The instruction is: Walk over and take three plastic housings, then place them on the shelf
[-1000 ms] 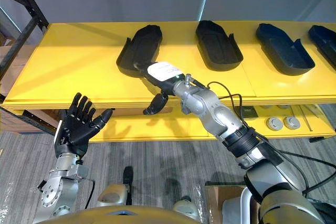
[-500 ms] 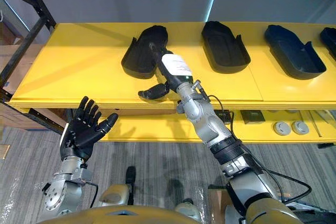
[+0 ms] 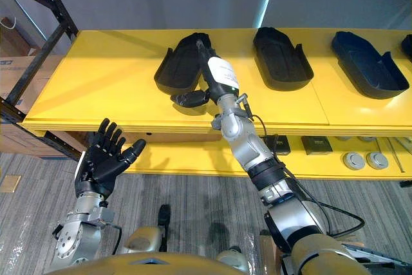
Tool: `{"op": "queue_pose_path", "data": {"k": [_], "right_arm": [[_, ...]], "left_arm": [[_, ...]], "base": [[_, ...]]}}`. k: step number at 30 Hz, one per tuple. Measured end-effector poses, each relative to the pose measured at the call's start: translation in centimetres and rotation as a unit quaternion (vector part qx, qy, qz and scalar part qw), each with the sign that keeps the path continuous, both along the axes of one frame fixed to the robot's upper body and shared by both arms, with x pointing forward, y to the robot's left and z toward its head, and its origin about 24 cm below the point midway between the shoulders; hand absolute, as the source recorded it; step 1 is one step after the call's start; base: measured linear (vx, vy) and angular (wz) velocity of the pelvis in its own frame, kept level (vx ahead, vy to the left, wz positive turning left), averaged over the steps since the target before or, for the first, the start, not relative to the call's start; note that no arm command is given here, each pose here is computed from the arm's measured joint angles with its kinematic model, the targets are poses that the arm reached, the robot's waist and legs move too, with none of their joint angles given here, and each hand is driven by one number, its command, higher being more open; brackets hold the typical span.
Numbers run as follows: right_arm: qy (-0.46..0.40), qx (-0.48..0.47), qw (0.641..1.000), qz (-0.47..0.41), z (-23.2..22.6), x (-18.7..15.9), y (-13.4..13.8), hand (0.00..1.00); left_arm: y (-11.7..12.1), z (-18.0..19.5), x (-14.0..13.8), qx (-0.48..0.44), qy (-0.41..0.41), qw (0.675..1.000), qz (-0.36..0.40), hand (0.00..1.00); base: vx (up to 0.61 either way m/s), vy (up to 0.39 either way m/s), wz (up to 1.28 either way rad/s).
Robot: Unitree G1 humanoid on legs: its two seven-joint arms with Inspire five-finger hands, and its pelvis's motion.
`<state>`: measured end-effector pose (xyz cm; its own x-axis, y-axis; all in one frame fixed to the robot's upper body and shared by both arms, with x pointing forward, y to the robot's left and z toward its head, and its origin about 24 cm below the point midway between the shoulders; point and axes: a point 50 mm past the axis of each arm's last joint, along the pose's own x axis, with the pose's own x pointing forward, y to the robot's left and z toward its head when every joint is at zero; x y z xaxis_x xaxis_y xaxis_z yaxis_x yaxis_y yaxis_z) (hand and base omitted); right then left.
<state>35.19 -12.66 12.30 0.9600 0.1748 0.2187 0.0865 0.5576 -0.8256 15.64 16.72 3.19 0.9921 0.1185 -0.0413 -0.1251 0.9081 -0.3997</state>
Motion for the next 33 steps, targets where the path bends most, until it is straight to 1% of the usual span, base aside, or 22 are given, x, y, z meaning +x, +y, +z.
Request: {"op": "queue_pose_path", "data": {"k": [4, 9, 21, 27, 29, 30, 32, 33], "right_arm": [[0.024, -0.012, 0.999, -0.042, -0.9, 1.3, -0.9, 1.0], [0.025, -0.028, 0.997, -0.066, 0.2, 2.8, -1.6, 1.0], [-0.017, -0.031, 0.994, -0.104, 1.6, 3.8, -2.1, 1.0], [-0.028, -0.03, 0.993, -0.107, 2.4, 4.2, -2.1, 1.0], [-0.042, -0.018, 0.994, -0.095, 3.1, 4.0, -1.6, 1.0], [-0.065, -0.001, 0.995, -0.077, 4.0, 3.5, -1.1, 1.0], [-0.111, 0.031, 0.993, -0.041, 5.0, 1.7, -0.6, 1.0], [-0.143, 0.05, 0.988, -0.01, 5.6, 0.1, -0.2, 1.0]], "left_arm": [[-0.2, 0.1, 0.1, -0.003, -0.003, 1.0, -0.003, 1.0], [-0.8, 0.0, 0.1, -0.013, -0.003, 1.0, -0.011, 1.0], [-1.0, 0.2, 0.4, -0.019, -0.01, 1.0, -0.01, 1.0], [-1.0, 0.4, 0.5, -0.021, -0.016, 1.0, -0.008, 1.0], [-0.9, 0.6, 0.5, -0.026, -0.031, 0.999, -0.005, 1.0], [-0.8, 1.0, 0.5, -0.037, -0.046, 0.998, -0.006, 1.0], [-0.7, 1.8, 0.6, -0.047, -0.075, 0.996, -0.012, 1.0], [-0.6, 2.6, 0.6, -0.059, -0.099, 0.993, -0.014, 1.0]], "base": [[-0.01, -0.026, 0.06], [-0.01, -0.031, 0.07], [-0.02, -0.034, 0.03], [-0.03, -0.026, -0.01], [-0.02, -0.039, -0.06], [-0.02, -0.046, -0.12], [-0.01, -0.041, -0.15], [0.02, -0.044, -0.18]]}}
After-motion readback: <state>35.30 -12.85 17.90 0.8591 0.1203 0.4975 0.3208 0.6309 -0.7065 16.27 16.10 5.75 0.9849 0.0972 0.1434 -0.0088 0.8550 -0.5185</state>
